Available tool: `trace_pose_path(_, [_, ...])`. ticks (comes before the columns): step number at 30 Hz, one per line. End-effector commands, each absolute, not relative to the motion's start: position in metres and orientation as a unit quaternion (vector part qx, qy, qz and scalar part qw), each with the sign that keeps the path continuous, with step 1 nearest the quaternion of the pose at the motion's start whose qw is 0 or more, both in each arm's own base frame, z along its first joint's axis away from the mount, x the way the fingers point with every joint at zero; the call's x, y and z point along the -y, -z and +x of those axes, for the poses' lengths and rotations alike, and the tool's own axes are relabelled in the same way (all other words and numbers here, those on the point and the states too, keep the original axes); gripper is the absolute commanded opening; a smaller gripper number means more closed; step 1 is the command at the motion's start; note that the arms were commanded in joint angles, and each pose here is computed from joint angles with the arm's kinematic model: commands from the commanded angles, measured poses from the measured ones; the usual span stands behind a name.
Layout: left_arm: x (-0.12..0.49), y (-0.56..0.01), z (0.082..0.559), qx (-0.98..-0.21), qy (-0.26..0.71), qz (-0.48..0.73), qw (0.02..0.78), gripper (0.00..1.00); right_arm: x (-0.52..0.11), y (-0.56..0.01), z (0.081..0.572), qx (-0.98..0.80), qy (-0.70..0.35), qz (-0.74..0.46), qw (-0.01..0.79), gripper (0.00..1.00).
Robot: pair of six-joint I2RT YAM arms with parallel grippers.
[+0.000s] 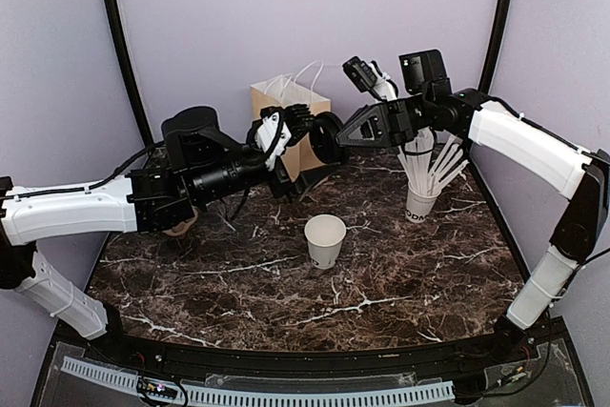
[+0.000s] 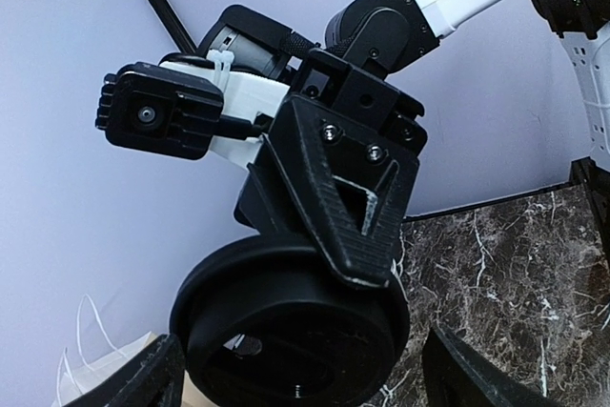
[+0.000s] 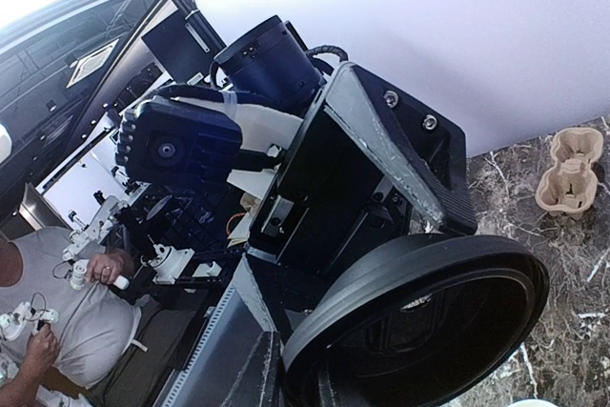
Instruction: Pack the takeout coffee
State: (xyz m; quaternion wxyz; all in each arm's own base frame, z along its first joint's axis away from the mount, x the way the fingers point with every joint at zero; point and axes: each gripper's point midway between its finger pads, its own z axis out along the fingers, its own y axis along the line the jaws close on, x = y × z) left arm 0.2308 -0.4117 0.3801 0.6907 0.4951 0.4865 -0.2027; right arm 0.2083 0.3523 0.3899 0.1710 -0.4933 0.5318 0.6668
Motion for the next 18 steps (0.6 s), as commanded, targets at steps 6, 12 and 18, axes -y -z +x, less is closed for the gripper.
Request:
trace_pose_path(6, [0.408, -0.389, 0.244, -0.491, 0.159, 0.476, 0.712, 0.92, -0.351, -0.403, 0.204, -0.51, -0.669, -0.508, 0.183, 0.13])
trace_pose_path(12, [0.407, -0.388, 0.249, -0.496, 0.147, 0.471, 0.715, 0.88, -0.35, -0.402, 0.203, -0.509, -0.67, -0.509, 0.183, 0.13])
trace_pose_path(18, [0.406, -0.391, 0.249, -0.495, 0.148, 0.466, 0.718, 0.83, -0.35, -0.399, 0.203, -0.511, -0.67, -0.507, 0.181, 0.13])
